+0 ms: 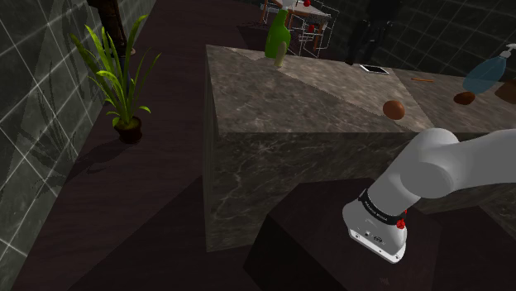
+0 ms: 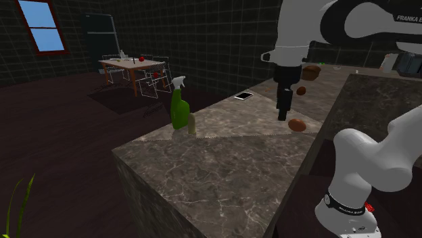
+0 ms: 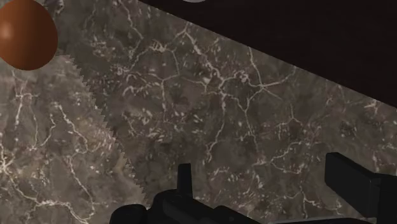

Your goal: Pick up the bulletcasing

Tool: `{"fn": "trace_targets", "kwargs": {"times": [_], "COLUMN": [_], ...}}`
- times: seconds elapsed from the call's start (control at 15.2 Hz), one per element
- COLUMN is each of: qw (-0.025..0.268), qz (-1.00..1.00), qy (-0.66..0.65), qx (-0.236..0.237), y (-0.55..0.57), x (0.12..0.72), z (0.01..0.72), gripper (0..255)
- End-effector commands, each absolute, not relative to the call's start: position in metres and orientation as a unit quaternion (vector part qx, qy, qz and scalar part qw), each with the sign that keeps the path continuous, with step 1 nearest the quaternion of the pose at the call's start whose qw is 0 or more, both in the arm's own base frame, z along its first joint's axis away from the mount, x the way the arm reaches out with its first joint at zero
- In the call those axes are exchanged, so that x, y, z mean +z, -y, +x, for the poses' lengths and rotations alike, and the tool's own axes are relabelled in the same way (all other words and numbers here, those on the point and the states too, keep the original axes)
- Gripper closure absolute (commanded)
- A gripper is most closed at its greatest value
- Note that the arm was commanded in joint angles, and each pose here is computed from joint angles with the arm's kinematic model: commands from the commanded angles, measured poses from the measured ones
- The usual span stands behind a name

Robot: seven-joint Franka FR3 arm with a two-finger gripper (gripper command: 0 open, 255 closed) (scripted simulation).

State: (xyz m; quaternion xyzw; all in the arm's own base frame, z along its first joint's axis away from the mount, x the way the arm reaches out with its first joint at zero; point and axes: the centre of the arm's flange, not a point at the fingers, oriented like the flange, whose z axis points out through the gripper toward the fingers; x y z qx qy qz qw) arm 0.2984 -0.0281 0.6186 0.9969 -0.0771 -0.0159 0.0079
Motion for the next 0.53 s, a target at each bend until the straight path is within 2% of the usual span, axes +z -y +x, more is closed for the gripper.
{"fn": "trace_targets", "kwargs": {"times": [0.0, 0.46], "qw": [0.008, 0.017], "qz": [0.997, 0.996], "qy": [0.077, 0.082], "qx": [-0.016, -0.016], "y": [0.028, 0.056], "x": [0.619, 0.604], "z": [0.298, 0.385], "gripper": [0, 0]}}
